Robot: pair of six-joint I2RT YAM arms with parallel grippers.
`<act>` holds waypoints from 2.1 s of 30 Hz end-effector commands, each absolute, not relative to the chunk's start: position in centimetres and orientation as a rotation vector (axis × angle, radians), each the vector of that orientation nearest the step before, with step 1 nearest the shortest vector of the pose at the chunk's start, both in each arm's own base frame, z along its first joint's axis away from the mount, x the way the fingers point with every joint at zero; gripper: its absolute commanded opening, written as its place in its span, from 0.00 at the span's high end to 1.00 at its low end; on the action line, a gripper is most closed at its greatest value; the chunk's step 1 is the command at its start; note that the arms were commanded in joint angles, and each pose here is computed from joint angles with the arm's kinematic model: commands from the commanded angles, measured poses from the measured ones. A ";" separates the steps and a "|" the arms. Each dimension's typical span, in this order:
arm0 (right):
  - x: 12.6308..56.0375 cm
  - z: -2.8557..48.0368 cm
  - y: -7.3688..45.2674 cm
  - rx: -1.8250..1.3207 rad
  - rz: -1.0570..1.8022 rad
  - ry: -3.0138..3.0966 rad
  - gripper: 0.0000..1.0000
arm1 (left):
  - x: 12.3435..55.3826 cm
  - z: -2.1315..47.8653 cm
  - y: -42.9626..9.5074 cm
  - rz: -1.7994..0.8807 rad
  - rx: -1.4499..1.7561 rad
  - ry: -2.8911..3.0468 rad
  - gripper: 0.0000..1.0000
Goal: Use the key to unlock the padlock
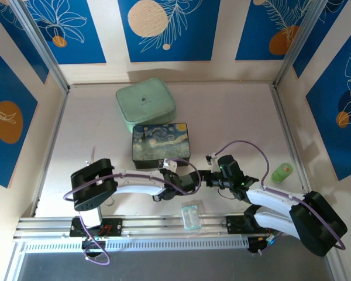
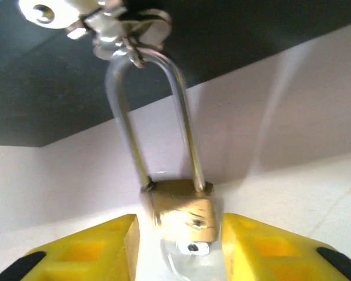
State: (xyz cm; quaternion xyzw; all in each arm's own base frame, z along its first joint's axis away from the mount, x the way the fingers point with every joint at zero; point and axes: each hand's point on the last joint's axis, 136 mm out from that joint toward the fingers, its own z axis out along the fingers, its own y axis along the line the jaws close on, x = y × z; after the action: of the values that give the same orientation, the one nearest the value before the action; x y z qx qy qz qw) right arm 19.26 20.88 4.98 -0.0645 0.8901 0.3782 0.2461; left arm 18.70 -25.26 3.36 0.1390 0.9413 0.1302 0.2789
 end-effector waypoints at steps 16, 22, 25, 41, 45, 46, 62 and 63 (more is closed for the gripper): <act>19.6 4.4 20.4 -0.150 0.976 2.456 0.01 | 18.2 8.0 -26.7 -0.480 0.597 2.462 0.56; 19.1 5.4 21.0 -0.206 1.040 2.415 0.01 | 19.2 7.7 -25.7 -0.751 0.680 2.371 0.60; 19.2 5.9 21.1 -0.223 1.036 2.406 0.01 | 19.6 6.9 -26.3 -0.787 0.703 2.357 0.57; 19.0 5.8 20.7 -0.210 1.027 2.403 0.02 | 21.9 5.1 -25.4 -0.725 0.689 2.301 0.53; 19.1 5.7 20.7 -0.207 1.027 2.400 0.02 | 22.4 3.9 -25.4 -0.709 0.690 2.309 0.53; 19.1 5.7 20.8 -0.208 1.030 2.400 0.02 | 22.3 3.6 -25.5 -0.716 0.689 2.316 0.53; 19.2 5.5 20.7 -0.200 1.018 2.407 0.02 | 18.9 2.2 -23.7 -0.767 0.628 2.394 0.57; 19.2 5.5 20.7 -0.200 1.018 2.408 0.02 | 18.8 2.2 -23.8 -0.779 0.630 2.384 0.57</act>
State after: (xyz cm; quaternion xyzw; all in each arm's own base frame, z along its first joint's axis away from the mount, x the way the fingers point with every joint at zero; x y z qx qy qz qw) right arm 19.24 20.82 5.85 -0.0711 0.8851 0.3808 0.2578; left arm 19.62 -24.08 2.66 0.2380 0.8839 -0.2841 0.2853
